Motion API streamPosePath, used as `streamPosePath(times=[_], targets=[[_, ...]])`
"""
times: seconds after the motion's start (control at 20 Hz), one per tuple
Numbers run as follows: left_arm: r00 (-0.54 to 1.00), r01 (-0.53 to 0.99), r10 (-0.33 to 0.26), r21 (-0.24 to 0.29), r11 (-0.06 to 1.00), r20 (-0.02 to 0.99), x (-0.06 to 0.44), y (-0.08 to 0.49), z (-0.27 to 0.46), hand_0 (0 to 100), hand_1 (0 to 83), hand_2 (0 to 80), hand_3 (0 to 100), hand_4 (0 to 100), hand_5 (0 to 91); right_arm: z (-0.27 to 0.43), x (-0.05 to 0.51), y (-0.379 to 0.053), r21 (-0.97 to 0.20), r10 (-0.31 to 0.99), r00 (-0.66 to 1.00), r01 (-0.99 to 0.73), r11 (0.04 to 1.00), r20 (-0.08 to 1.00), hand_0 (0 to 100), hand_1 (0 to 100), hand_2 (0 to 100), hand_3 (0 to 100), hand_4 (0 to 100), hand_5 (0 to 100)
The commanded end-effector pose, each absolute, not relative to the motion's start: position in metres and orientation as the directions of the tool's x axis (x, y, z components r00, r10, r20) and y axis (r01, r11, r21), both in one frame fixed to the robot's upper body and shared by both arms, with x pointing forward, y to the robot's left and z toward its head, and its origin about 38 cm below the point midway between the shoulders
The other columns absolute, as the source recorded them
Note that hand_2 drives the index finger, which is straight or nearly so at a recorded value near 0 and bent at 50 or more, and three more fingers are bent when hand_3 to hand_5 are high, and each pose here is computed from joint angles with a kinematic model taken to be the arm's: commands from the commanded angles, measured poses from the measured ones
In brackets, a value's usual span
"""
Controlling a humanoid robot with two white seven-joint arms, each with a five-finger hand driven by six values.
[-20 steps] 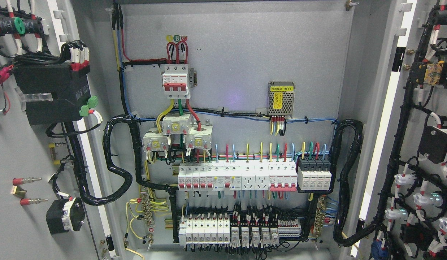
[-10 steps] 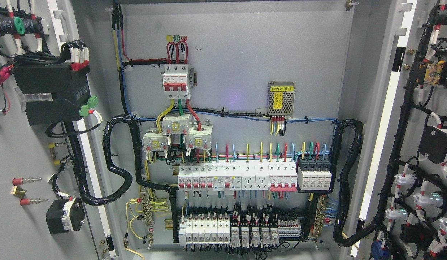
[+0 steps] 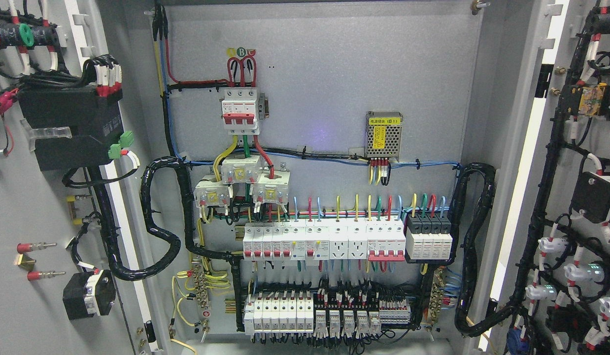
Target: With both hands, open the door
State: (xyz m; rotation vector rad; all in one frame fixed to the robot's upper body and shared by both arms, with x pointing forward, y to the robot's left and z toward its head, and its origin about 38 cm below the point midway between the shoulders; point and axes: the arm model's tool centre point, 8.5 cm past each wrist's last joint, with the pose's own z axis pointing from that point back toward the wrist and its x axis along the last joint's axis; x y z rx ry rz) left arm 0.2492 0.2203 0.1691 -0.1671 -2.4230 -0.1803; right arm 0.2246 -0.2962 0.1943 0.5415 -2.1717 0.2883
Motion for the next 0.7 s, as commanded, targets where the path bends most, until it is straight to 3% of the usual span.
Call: streamPosePath(times=[0.0,0.2,0.65], targets=[[-0.797,0.124,0.045,0.091,0.988,0.602,0.241,0.235,0.175,0,0.0,0.0,0,4,0.0,0.187,0.221,-0.303,0.038,-0.309,-0.505,-0.477,0.878,0.806,0,0,0,0,0,0],[-0.794,0.131,0.042,0.102,0.986,0.607,0.239,0.250,0.176,0,0.0,0.0,0,4,0.0,0.187,0.222,-0.303,0.033,-0.306,-0.505,-0.479,0.877,0.807,0,0,0,0,0,0],[-0.803,0.099,0.035,0.074,0.992,0.595,0.238,0.277,0.181,0,0.0,0.0,0,4,0.0,0.177,0.226,-0.316,0.012,-0.262,-0.472,-0.470,0.883,0.842,0,0,0,0,0,0]])
